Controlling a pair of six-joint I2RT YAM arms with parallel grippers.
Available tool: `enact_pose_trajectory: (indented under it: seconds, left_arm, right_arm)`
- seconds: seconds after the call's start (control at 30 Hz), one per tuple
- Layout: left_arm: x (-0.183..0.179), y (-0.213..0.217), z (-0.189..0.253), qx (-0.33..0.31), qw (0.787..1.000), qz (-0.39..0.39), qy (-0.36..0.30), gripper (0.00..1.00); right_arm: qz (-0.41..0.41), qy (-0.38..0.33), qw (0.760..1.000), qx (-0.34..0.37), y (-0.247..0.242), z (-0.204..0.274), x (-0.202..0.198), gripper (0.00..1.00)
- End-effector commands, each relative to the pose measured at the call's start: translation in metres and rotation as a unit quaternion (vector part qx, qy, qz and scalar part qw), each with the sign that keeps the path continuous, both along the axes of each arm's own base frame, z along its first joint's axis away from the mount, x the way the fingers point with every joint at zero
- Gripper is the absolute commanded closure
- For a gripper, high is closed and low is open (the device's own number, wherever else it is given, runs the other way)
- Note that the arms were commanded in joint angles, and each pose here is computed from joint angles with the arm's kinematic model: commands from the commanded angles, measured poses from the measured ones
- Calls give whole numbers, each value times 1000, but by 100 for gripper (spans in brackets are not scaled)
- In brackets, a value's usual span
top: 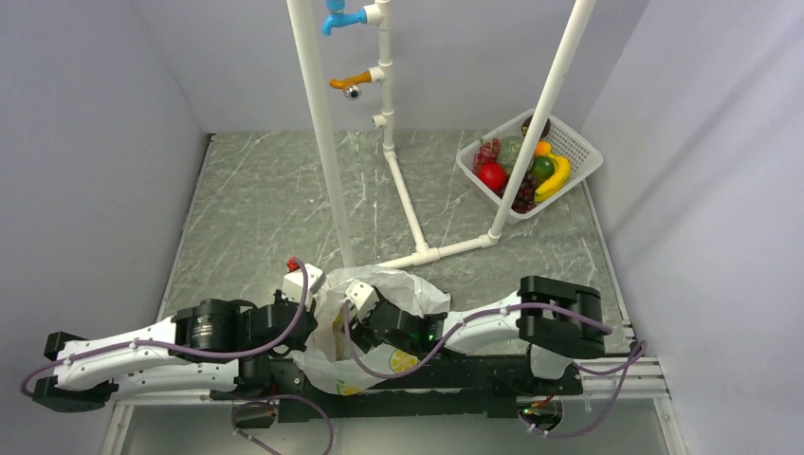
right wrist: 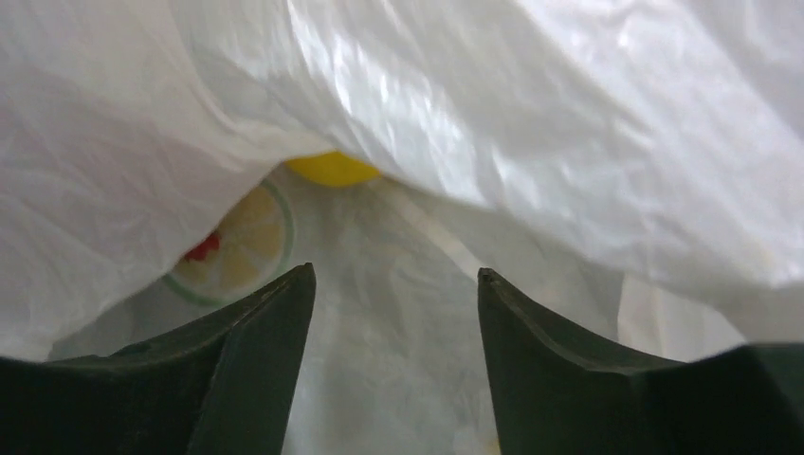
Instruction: Take the fake fruits out of the plastic bag
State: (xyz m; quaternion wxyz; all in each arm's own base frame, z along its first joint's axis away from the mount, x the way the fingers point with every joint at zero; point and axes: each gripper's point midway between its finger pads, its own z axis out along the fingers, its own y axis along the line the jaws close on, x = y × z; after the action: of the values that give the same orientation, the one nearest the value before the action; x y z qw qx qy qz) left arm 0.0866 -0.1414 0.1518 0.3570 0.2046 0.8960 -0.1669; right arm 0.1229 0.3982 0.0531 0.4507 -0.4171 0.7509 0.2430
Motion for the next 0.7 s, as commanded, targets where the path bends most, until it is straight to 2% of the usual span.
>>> enact_pose_trajectory:
  seconds: [0.0,0.17,0.3,0.67]
  left_arm:
    - [2,-2,14,-24,1000,5,-9,100]
    - [3,-2,14,-22,1000,7,-10,100]
    - [3,-2,13,-19,1000,7,-9,100]
    - [3,-1,14,-22,1000,8,-10,100]
  right_arm:
    - [0,-36,992,118,41,51,10,28]
    - [46,-54,990,119,57,57,3,16]
    - [92,-72,987,107,68,57,-4,2]
    - [118,-89,987,70,104,27,1,1]
